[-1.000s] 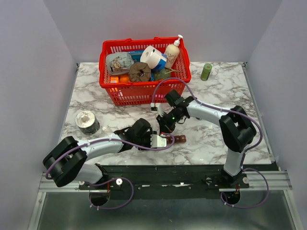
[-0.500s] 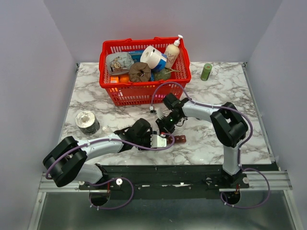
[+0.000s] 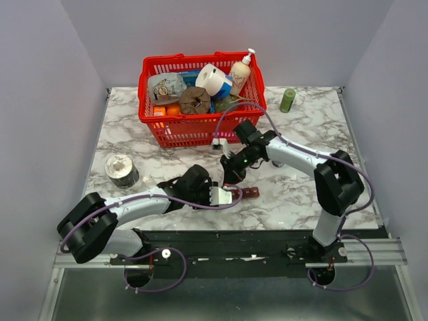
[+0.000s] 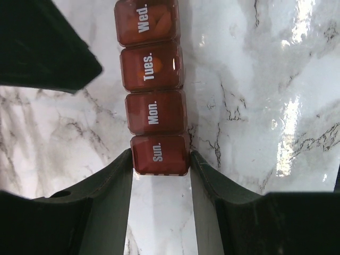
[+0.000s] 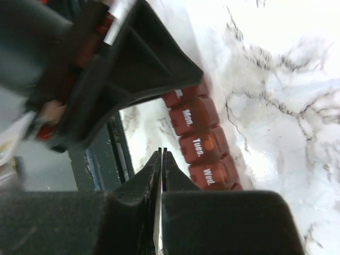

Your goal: Sort the pills into containers

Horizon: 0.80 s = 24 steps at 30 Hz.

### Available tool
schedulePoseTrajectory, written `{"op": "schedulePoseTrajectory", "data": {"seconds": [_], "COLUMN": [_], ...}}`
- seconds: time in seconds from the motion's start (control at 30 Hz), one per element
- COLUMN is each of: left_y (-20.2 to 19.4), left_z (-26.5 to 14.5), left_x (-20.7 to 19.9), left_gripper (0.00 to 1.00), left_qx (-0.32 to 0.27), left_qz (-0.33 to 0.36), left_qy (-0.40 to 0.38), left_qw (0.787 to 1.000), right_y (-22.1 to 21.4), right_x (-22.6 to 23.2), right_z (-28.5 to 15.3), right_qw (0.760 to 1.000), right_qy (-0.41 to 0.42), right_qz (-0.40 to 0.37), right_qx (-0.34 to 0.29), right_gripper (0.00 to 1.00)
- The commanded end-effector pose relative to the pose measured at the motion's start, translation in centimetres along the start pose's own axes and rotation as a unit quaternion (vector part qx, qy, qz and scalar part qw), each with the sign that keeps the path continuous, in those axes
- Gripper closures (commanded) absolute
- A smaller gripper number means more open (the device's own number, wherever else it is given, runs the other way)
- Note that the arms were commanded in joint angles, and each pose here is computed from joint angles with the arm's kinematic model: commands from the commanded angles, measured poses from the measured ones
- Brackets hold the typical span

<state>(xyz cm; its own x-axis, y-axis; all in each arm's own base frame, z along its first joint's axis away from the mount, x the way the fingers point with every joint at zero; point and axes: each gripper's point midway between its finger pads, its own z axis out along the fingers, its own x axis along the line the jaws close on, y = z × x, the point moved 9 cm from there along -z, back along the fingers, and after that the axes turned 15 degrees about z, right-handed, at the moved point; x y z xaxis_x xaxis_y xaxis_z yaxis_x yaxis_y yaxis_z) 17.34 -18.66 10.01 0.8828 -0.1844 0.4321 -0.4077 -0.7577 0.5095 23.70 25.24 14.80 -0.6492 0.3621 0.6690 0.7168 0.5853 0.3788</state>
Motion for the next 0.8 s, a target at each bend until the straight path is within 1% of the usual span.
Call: {"op": "schedulePoseTrajectory", "data": {"seconds": [0.0,0.03,0.13,0.17,0.27,0.37,0.4,0.43,0.5,0.53,0.57,0.6,0.63,0.67,0.7,0.73,0.77], "left_y": [1.3,1.5,2.2,2.5,2.9,2.9,3.0,3.1,3.7,4.1,4.0,4.3,4.5,4.1,4.3,4.2,4.3], "left_z": [-1.6,-1.8,-3.0,-3.6,-4.6,-5.6,-5.9,-6.4,-7.9,-8.5,-9.7,-10.2,-11.2,-12.2,-13.5,-14.2,-15.0], "left_x": [1.0,1.2,1.6,1.8,1.9,1.7,1.7,1.8,2.2,2.7,3.3,3.5,4.4,5.2,6.2,6.7,7.2], "left_gripper": [0.43,0.37,0.27,0.22,0.20,0.19,0.19,0.19,0.14,0.07,0.02,0.01,0.01,0.01,0.01,0.01,0.01], "left_qx": [-0.032,-0.038,-0.057,-0.065,-0.077,-0.077,-0.079,-0.083,-0.104,-0.116,-0.122,-0.137,-0.145,-0.147,-0.158,-0.163,-0.175], "left_qz": [-0.007,-0.009,-0.020,-0.021,-0.023,-0.029,-0.035,-0.041,-0.084,-0.107,-0.136,-0.189,-0.216,-0.249,-0.305,-0.334,-0.358], "left_qy": [0.049,0.059,0.093,0.107,0.119,0.126,0.133,0.144,0.181,0.203,0.233,0.245,0.268,0.295,0.326,0.337,0.346], "left_qw": [0.998,0.998,0.994,0.992,0.990,0.989,0.987,0.985,0.974,0.966,0.955,0.941,0.928,0.910,0.881,0.865,0.849], "right_y": [-0.3,-0.3,-0.3,-0.4,-0.4,-0.3,-0.2,-0.3,-0.5,-0.8,-1.0,-1.2,-1.5,-1.7,-2.0,-1.9,-2.3], "right_x": [0.4,0.4,1.0,1.2,1.5,1.9,2.3,2.6,2.7,3.5,3.8,3.6,4.5,4.9,4.6,4.7,5.8], "right_z": [-2.4,-2.8,-3.9,-4.1,-5.1,-6.5,-7.6,-8.2,-9.9,-11.2,-11.9,-13.3,-14.7,-15.7,-17.3,-18.5,-20.1], "right_qw": [0.999,0.998,0.996,0.996,0.994,0.991,0.989,0.987,0.982,0.976,0.973,0.967,0.958,0.951,0.945,0.934,0.918], "right_qy": [0.033,0.032,0.027,0.023,0.019,0.012,0.001,-0.006,-0.033,-0.052,-0.069,-0.105,-0.123,-0.140,-0.172,-0.195,-0.220], "right_qz": [-0.032,-0.038,-0.067,-0.074,-0.093,-0.114,-0.124,-0.134,-0.149,-0.166,-0.173,-0.176,-0.191,-0.196,-0.175,-0.175,-0.182], "right_qx": [-0.026,-0.031,-0.044,-0.047,-0.059,-0.073,-0.087,-0.093,-0.113,-0.130,-0.138,-0.152,-0.176,-0.192,-0.215,-0.243,-0.276], "right_gripper": [0.87,0.86,0.81,0.78,0.74,0.70,0.69,0.67,0.61,0.56,0.43,0.36,0.31,0.20,0.16,0.10,0.01]}}
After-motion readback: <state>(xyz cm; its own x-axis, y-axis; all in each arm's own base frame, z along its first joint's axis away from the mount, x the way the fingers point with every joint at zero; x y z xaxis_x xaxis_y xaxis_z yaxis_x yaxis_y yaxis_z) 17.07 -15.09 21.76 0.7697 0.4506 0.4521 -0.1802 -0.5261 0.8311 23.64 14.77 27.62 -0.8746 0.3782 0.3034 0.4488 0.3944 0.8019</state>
